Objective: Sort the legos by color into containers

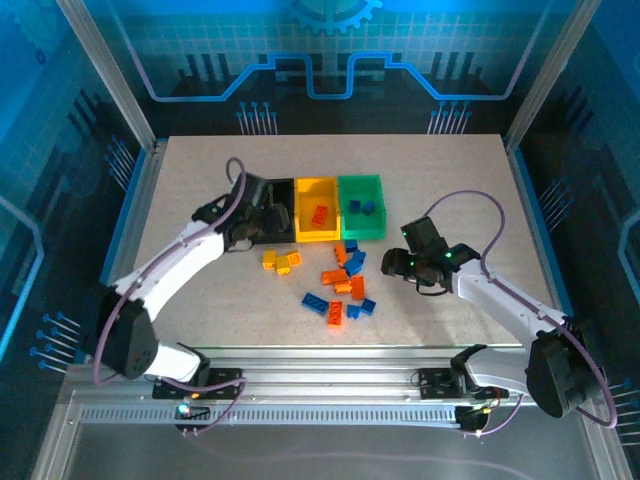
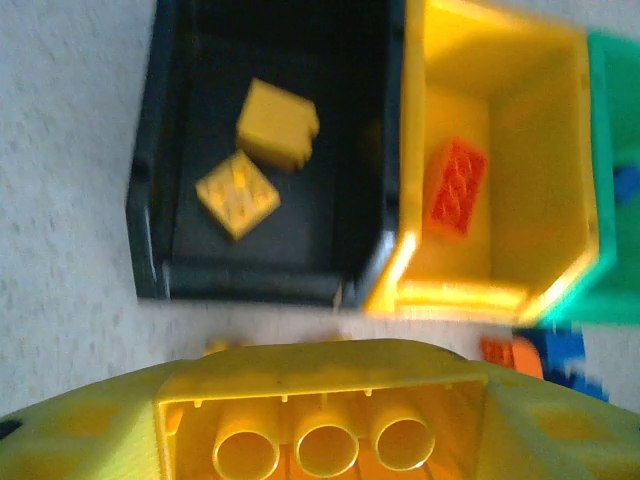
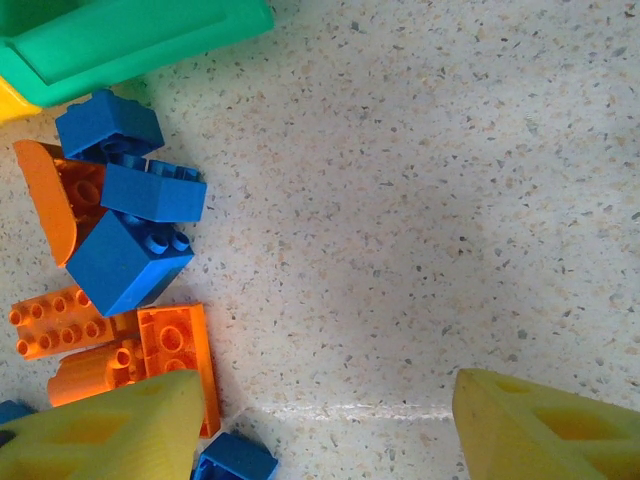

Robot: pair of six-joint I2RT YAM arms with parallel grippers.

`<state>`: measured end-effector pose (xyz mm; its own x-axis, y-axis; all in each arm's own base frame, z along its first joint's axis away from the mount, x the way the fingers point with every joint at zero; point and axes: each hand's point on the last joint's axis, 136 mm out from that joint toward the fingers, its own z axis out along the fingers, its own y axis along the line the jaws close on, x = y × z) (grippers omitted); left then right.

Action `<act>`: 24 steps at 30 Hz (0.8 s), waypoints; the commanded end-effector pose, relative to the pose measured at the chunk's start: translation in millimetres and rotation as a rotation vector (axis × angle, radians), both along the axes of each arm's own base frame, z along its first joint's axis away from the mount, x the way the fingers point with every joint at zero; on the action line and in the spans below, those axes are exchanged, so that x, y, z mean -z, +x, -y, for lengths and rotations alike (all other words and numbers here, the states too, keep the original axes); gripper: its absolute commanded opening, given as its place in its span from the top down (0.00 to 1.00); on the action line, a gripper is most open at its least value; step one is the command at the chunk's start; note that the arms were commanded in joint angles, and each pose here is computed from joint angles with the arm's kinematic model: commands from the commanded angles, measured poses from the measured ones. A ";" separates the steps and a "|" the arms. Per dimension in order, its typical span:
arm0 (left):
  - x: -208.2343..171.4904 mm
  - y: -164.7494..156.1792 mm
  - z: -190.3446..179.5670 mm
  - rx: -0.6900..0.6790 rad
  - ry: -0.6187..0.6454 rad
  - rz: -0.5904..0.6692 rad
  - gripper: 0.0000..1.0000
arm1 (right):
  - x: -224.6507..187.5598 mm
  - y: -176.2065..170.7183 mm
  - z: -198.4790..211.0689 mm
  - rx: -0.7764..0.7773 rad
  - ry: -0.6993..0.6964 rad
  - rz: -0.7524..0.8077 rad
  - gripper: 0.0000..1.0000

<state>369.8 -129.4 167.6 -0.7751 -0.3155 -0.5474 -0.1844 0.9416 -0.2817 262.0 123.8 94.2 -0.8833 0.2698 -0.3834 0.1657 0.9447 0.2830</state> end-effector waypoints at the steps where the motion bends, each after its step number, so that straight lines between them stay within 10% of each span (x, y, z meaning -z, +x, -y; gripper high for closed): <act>1: 14.6 35.8 -9.7 -0.014 0.069 -0.031 0.47 | 0.4 2.8 3.1 0.025 0.005 0.000 0.32; 9: 39.2 92.1 -12.0 -0.046 0.147 -0.091 0.40 | -3.4 1.4 4.3 0.022 0.008 0.008 0.32; 13: 41.4 101.0 -6.6 -0.036 0.138 -0.108 0.21 | -6.8 0.8 2.0 0.006 0.020 0.015 0.30; 17: 15.0 99.4 4.1 -0.025 0.063 -0.052 0.01 | -7.9 -0.3 -0.5 -0.015 0.026 0.011 0.28; 24: -37.4 63.8 34.1 0.070 -0.142 0.056 0.01 | -6.3 1.1 -30.1 -0.147 0.100 -0.002 0.34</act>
<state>453.2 -143.6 165.8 -0.7878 -0.3120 -0.5310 -0.1809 0.9414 -0.2848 259.1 136.4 95.9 -0.9040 0.2256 -0.3631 0.1023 0.9389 0.3286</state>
